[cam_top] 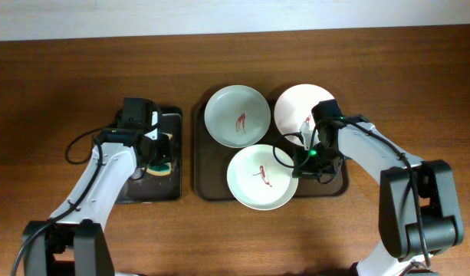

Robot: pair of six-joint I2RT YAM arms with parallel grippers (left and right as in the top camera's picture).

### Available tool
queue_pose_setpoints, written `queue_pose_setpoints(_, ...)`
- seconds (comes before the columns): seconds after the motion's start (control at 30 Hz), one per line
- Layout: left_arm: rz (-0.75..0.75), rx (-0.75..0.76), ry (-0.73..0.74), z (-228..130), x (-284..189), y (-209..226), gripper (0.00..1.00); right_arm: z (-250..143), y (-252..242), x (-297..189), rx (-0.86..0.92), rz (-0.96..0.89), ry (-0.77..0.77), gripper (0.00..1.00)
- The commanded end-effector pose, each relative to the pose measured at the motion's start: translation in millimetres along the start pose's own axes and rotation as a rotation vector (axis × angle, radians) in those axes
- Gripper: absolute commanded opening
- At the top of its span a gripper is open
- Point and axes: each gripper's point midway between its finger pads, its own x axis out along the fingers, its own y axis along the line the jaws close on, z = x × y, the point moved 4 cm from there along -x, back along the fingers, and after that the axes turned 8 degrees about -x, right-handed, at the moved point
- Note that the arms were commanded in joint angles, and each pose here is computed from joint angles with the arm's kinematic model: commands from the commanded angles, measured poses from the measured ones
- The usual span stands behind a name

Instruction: Clean dirty plates on tray and stack at the side

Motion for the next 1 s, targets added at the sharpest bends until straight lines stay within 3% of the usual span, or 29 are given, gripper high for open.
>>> queue_pose_setpoints(0.0,-0.013,-0.008,-0.118,21.9,-23.0,-2.4,0.0,1.1,-0.6,0.9,0.01,-0.01,0.002,0.04)
queue_pose_setpoints(0.13,0.124,-0.044,-0.432,75.5,-46.9,11.6,0.0,2.1,-0.6,0.9,0.008,-0.01,-0.003,0.04)
queue_pose_setpoints(0.4,0.13,-0.052,-0.475,82.0,-52.3,11.1,0.0,2.6,-0.7,0.9,0.007,-0.011,-0.005,0.04)
queue_pose_setpoints(0.5,0.121,-0.029,-0.356,59.9,-39.5,12.1,0.0,2.6,-0.6,0.9,0.007,-0.01,-0.005,0.04)
queue_pose_setpoints(0.63,0.001,-0.014,-0.114,-4.9,5.5,7.3,0.0,2.5,-0.6,0.9,0.007,-0.01,-0.005,0.04)
queue_pose_setpoints(0.73,-0.014,-0.068,-0.052,-26.9,18.5,10.0,0.0,2.4,-0.6,0.9,0.007,-0.01,-0.004,0.04)
queue_pose_setpoints(0.97,-0.148,-0.008,0.004,-39.5,30.1,-26.4,0.0,1.6,-0.6,0.9,0.009,-0.01,-0.001,0.04)
